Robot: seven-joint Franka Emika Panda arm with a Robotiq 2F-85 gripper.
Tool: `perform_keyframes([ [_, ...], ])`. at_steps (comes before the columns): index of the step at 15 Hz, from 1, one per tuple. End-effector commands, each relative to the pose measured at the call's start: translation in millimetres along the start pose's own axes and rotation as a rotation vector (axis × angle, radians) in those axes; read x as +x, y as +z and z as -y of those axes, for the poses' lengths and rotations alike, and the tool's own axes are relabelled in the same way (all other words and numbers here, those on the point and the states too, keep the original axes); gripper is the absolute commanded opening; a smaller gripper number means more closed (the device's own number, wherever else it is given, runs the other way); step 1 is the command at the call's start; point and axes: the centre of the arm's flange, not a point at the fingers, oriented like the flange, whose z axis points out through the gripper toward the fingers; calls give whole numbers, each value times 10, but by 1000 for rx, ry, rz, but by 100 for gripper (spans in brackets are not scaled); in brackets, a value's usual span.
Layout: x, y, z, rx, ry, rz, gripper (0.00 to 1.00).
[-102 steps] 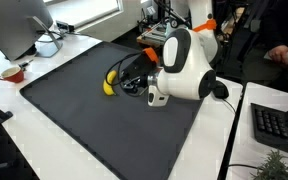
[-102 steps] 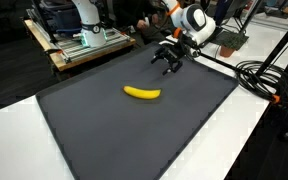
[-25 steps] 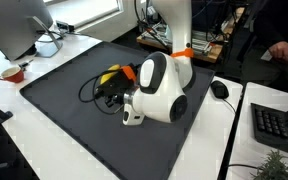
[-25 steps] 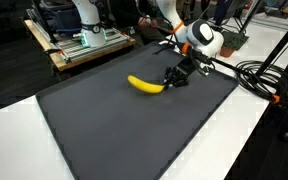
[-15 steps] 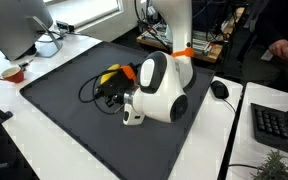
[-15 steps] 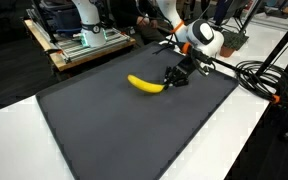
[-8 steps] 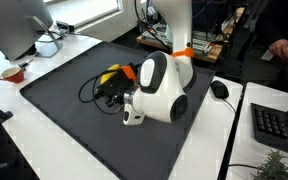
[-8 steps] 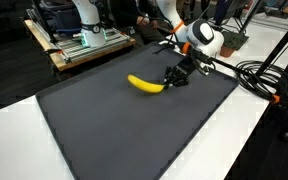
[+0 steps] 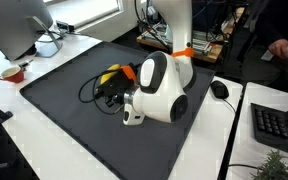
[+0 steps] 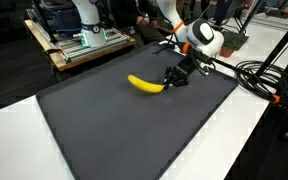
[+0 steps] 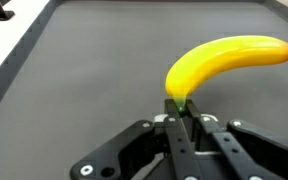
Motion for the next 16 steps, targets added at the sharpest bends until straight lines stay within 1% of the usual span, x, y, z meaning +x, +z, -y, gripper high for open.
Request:
perform_keyframes([
  [1, 0, 0, 0, 0, 0, 0, 12],
  [8, 0, 0, 0, 0, 0, 0, 12],
  [9, 0, 0, 0, 0, 0, 0, 3],
  [13, 43, 17, -31, -26, -2, -43, 3],
  [16, 66, 36, -53, -30, -6, -62, 3],
])
